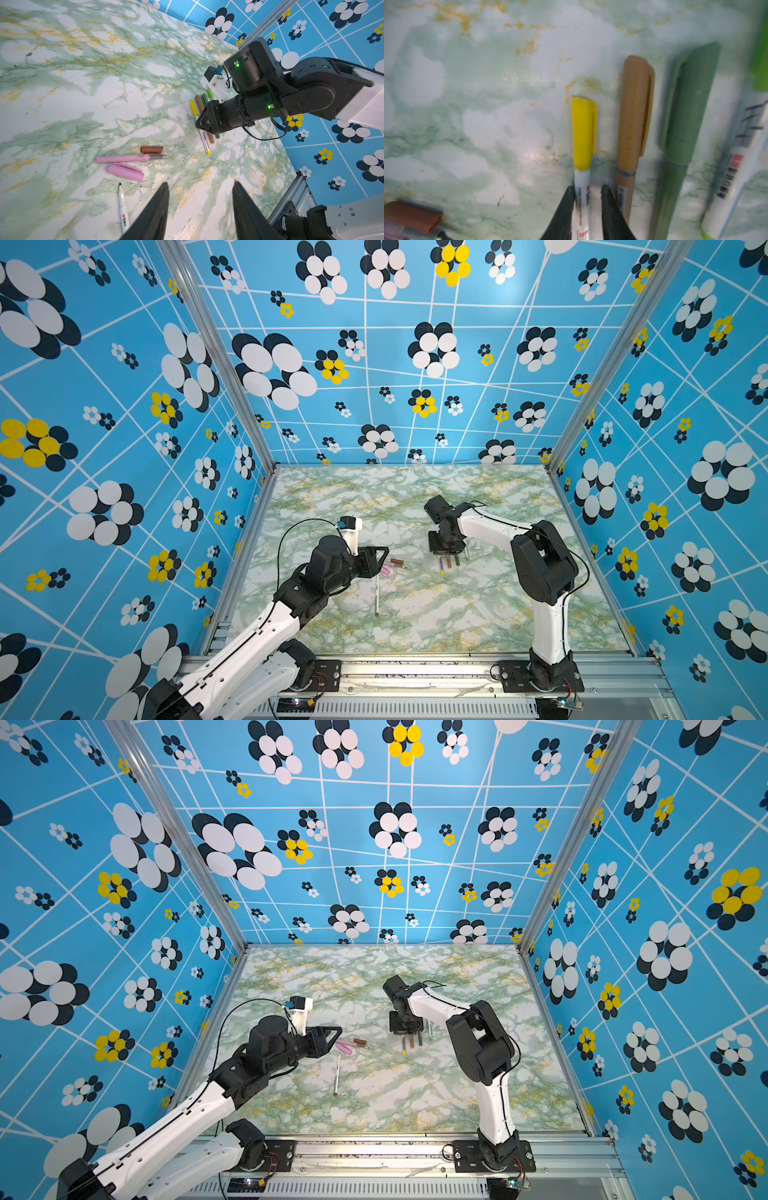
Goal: Insert the pens into the pen caps
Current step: 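Lower the yellow-capped marker beside the other markers and open the right gripper, then move the right gripper to the white red-ended pen and grasp it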
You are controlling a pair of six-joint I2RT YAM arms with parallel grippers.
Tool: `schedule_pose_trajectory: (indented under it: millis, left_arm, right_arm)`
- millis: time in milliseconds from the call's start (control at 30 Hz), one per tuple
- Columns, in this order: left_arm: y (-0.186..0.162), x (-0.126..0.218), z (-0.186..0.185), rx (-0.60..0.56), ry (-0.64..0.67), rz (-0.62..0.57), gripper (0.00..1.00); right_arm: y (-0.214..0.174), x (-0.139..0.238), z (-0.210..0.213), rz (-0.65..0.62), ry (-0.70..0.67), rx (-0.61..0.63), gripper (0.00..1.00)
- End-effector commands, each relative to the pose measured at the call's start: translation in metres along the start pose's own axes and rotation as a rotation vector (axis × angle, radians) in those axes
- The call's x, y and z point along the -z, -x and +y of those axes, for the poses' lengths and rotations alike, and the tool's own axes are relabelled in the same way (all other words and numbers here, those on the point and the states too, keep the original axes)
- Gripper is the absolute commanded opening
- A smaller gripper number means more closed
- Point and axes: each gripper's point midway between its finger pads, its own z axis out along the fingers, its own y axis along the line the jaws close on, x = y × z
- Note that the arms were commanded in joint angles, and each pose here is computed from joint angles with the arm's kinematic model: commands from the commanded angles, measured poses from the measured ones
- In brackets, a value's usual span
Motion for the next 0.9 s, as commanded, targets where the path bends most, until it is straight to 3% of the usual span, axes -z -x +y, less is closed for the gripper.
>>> schedule_pose_trajectory:
  millis: [0,233,433,700,867]
  left_arm:
    - [-0.002,0.002,0.007,-0.008,0.020,0.003,0.51]
    - [0.011,0.010,0.009,-0.002,0.027,-0.027,0.56]
    - [0.024,0.022,0.018,0.048,0.037,-0.064,0.67]
    - [0.023,0.042,0.038,0.108,0.098,-0.106,0.78]
    - [0.014,0.060,0.059,0.176,0.182,-0.143,0.82]
  right_arm:
    - [0.006,0.017,-0.003,-0.013,-0.010,0.000,0.29]
    - [0.028,0.090,0.025,-0.166,0.175,0.039,0.35]
    - [0.019,0.142,0.066,-0.262,0.339,0.222,0.36]
    - [-0.033,0.135,0.120,-0.228,0.340,0.559,0.36]
    - [-0.063,0.117,0.149,-0.205,0.319,0.693,0.38]
